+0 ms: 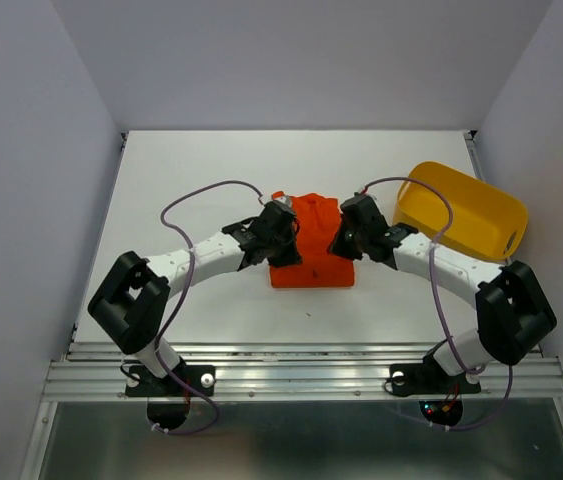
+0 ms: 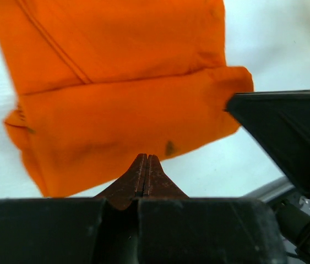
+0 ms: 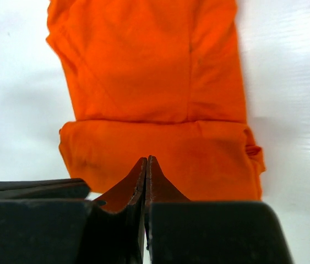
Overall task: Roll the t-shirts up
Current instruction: Roll the T-shirt to the center of the board.
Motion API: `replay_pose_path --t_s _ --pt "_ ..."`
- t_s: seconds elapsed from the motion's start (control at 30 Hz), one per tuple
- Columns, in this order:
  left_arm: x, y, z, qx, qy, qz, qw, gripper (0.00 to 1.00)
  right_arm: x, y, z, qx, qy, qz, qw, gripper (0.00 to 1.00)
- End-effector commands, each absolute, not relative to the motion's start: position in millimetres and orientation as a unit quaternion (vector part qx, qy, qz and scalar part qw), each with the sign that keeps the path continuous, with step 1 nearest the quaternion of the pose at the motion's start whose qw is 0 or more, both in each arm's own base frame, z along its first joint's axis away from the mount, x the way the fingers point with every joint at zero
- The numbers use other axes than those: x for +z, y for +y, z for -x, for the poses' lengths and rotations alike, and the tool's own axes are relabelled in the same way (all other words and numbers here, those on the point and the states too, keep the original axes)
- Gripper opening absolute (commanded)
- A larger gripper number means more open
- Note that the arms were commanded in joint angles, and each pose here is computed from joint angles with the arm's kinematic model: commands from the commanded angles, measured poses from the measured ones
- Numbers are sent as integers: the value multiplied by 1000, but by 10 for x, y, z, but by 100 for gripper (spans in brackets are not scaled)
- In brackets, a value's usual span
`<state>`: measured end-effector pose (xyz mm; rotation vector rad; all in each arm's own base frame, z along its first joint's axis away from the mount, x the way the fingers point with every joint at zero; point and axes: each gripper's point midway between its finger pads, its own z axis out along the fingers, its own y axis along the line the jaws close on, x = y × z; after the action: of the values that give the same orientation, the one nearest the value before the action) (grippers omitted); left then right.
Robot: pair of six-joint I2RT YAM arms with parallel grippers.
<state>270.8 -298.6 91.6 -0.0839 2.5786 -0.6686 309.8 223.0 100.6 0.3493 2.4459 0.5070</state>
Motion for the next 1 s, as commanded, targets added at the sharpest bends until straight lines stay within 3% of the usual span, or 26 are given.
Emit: replay_pose_path --t_s 0.0,0.3,0.4,0.67,0.77,0.97 --pt "960 -3150 -2575 -281 932 48 224 0 896 2435 -2962 230 926 -122 273 1" --pt "373 -3172 -2657 -247 943 47 217 0 234 2420 -2822 197 947 -126 220 1" --pt "338 -3149 -2656 -238 946 34 217 0 301 2378 -2816 192 947 -123 227 1" --pt "933 -2884 -2734 -240 929 46 279 0 867 2091 -2913 164 930 -121 305 2" --pt "1002 -2756 -2800 -243 923 63 290 0 830 2033 -2907 147 933 -119 305 2" --pt "609 -2615 -2845 -217 937 78 261 0 506 1928 -2897 109 944 -132 283 1"
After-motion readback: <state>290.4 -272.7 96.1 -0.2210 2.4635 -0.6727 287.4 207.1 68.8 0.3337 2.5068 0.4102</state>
